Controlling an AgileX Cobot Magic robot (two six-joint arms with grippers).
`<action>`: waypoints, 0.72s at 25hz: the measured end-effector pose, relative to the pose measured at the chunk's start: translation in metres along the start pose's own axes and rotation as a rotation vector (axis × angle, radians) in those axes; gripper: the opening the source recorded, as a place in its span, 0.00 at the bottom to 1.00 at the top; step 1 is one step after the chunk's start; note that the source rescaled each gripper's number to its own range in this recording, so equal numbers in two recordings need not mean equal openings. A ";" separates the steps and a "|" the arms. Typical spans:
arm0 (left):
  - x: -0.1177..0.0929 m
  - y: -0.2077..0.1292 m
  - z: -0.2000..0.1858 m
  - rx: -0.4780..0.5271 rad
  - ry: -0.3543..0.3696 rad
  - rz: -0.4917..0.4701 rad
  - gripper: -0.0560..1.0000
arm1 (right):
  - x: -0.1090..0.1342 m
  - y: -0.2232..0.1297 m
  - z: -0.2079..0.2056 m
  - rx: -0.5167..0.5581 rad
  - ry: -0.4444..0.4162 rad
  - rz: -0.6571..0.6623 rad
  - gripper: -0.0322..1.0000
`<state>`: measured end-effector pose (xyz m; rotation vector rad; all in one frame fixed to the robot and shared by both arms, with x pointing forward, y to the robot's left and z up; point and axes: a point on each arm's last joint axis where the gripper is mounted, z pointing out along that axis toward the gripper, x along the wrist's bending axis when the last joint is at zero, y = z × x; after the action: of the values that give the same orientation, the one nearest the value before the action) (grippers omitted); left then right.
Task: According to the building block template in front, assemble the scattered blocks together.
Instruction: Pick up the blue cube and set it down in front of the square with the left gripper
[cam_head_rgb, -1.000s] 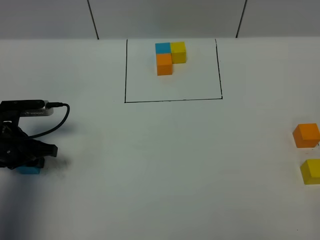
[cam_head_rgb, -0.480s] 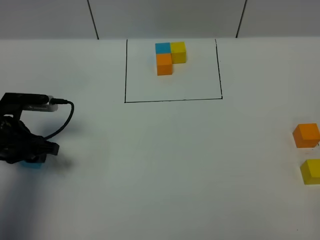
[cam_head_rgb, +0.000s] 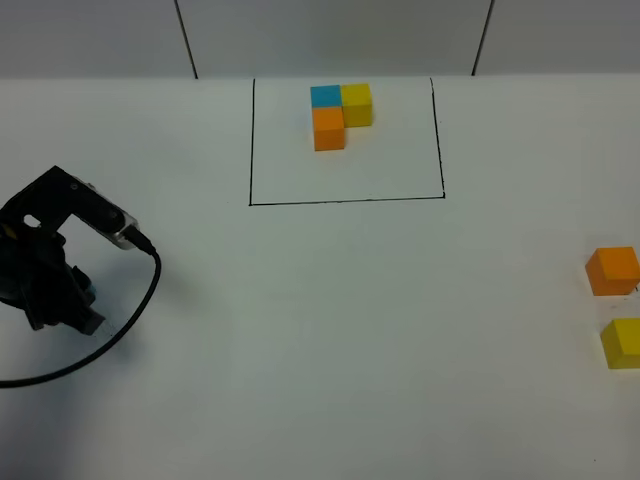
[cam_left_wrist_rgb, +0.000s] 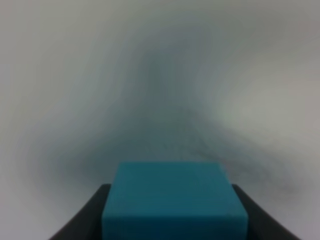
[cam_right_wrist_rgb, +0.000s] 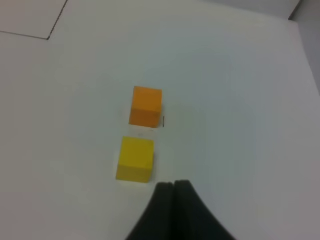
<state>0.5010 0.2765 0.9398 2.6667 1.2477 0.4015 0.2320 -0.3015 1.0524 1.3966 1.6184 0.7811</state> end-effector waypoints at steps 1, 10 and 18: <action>0.000 0.000 0.000 0.000 0.000 0.039 0.63 | 0.000 0.000 0.000 0.000 0.000 0.000 0.03; -0.015 0.006 0.000 0.003 -0.047 0.593 0.63 | 0.000 0.000 0.000 0.000 0.000 0.000 0.03; -0.024 0.020 -0.002 -0.181 -0.080 0.627 0.63 | 0.000 0.000 0.000 0.000 0.000 0.000 0.03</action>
<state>0.5007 0.2455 0.9426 2.8191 0.3052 0.4509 0.2320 -0.3015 1.0524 1.3966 1.6184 0.7811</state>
